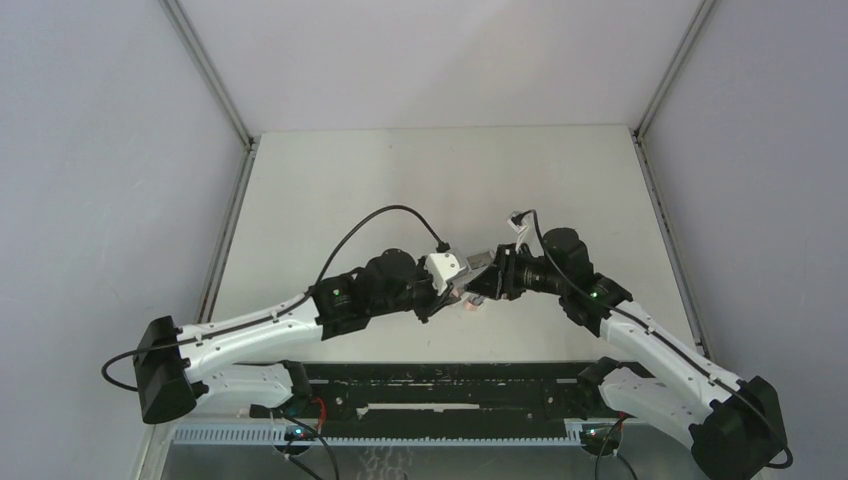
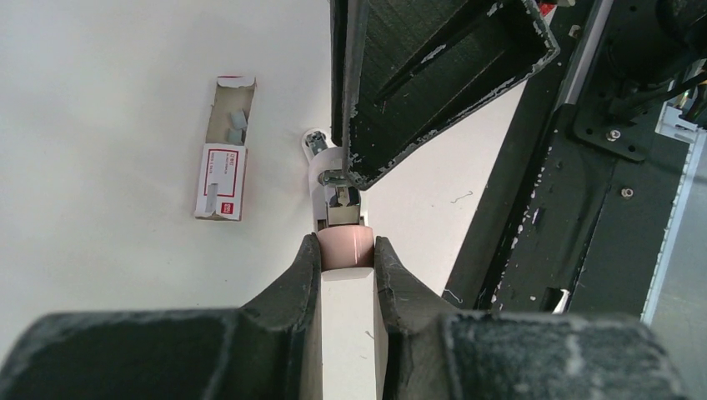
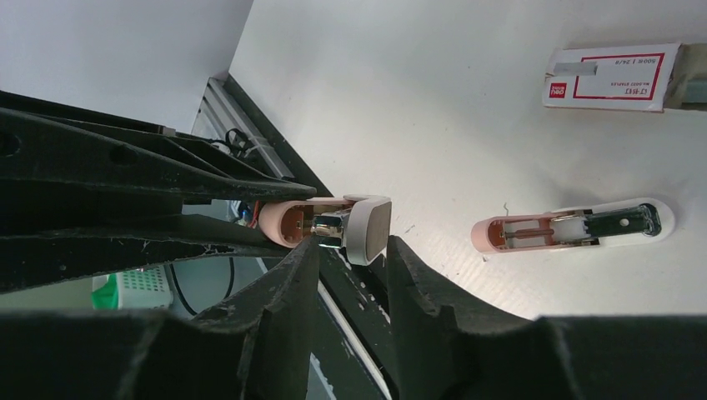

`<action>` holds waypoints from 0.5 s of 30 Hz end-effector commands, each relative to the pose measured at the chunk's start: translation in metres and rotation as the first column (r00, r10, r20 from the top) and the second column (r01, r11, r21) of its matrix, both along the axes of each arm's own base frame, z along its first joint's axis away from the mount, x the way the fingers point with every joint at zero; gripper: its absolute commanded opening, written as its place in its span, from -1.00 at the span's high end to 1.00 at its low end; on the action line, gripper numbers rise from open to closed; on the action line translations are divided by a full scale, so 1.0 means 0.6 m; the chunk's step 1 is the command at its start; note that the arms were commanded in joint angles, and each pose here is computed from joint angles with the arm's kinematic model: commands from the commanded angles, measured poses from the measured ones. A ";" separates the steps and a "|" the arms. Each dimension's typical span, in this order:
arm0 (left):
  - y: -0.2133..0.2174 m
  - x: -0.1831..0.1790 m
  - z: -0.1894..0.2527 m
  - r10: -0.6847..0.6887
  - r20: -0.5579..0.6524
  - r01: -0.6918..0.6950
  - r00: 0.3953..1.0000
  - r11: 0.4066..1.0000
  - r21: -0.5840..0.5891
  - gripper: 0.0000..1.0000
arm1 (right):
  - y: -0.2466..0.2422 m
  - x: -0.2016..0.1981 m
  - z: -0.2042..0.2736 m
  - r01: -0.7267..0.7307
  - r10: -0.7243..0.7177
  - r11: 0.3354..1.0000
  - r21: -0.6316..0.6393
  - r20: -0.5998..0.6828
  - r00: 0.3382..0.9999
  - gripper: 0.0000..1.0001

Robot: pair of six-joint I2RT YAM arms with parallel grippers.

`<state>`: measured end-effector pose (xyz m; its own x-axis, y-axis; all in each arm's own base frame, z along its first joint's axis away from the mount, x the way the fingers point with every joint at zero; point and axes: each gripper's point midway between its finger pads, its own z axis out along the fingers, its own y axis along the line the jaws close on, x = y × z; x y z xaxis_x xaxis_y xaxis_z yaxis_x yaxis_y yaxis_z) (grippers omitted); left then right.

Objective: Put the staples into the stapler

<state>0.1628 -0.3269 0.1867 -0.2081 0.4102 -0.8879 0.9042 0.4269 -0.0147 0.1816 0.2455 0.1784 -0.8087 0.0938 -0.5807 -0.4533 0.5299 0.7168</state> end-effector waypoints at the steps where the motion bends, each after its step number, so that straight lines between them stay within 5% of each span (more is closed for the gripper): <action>1: -0.015 0.010 0.045 0.000 0.067 0.003 0.998 0.999 -0.052 1.00 | 0.013 0.009 0.038 -0.016 0.013 0.999 0.046 0.048 0.999 0.33; 15: -0.020 -0.001 0.059 -0.018 0.094 0.025 0.995 0.997 -0.076 1.00 | 0.019 0.006 0.001 -0.040 0.040 0.999 -0.002 -0.015 0.999 0.65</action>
